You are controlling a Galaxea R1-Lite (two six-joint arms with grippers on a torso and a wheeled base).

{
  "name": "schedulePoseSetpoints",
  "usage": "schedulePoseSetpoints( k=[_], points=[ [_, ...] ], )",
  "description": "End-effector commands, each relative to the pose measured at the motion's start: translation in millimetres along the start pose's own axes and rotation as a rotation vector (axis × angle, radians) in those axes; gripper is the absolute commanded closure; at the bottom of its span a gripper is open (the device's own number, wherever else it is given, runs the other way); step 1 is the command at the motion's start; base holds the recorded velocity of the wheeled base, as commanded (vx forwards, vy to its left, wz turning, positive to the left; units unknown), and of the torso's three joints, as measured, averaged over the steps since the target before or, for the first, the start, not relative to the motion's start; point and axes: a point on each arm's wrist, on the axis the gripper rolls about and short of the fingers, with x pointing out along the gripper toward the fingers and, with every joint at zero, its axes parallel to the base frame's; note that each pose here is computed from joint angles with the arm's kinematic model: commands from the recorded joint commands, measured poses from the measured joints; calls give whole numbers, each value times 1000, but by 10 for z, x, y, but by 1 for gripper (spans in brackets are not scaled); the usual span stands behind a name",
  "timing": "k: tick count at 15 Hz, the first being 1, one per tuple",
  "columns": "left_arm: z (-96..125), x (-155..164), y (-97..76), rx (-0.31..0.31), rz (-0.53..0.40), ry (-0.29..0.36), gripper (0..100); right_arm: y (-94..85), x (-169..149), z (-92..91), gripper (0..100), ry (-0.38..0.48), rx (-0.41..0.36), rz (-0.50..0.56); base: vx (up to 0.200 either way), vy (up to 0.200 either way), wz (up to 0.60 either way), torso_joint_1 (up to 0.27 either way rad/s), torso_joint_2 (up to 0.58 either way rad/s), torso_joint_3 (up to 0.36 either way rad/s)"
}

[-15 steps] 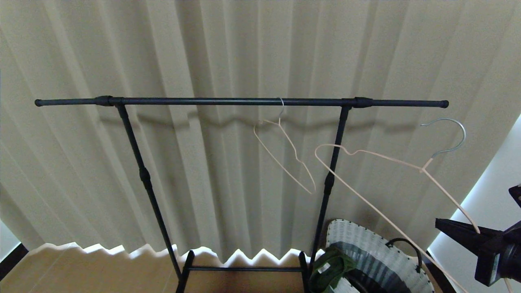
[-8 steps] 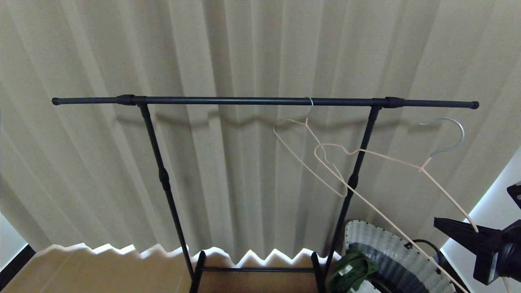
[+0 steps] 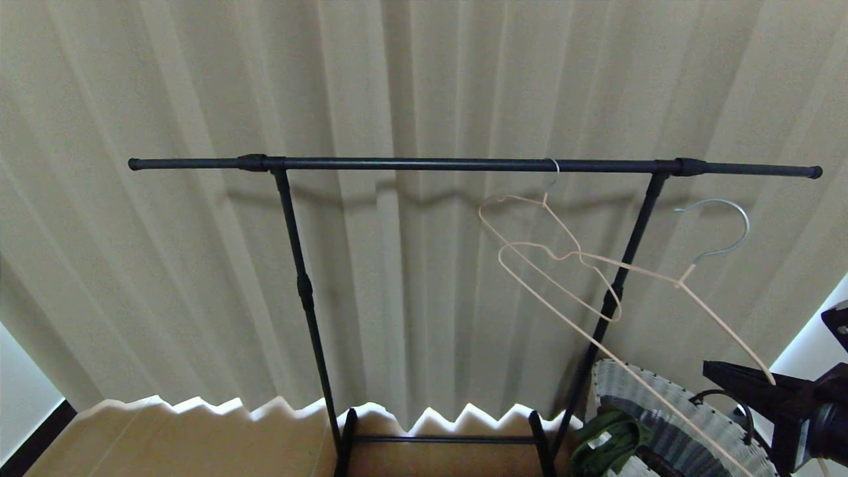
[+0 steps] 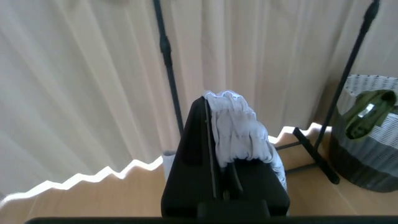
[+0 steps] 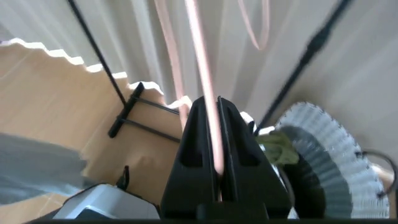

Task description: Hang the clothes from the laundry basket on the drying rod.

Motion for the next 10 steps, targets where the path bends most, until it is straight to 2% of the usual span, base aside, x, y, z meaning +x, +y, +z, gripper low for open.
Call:
schedulePoseSetpoints(
  k=[1,4,5,8,10],
  points=[
    [-1,1,1,7,-2,2,100,63,11,-8,100,9,-17,48,0,0,0,0,0,0],
    [36,-13,2,19,-5,4,100,213,23,-14,100,16,-63,153,0,0,0,0,0,0],
    [180,-19,19,23,-4,1,100,249,29,0,100,14,-73,177,0,0,0,0,0,0],
    [873,200,153,7,-18,73,100,301,22,33,100,2,-86,211,0,0,0,0,0,0],
    [1319,601,294,-10,-33,159,100,351,42,64,100,2,-96,242,0,0,0,0,0,0]
  ],
)
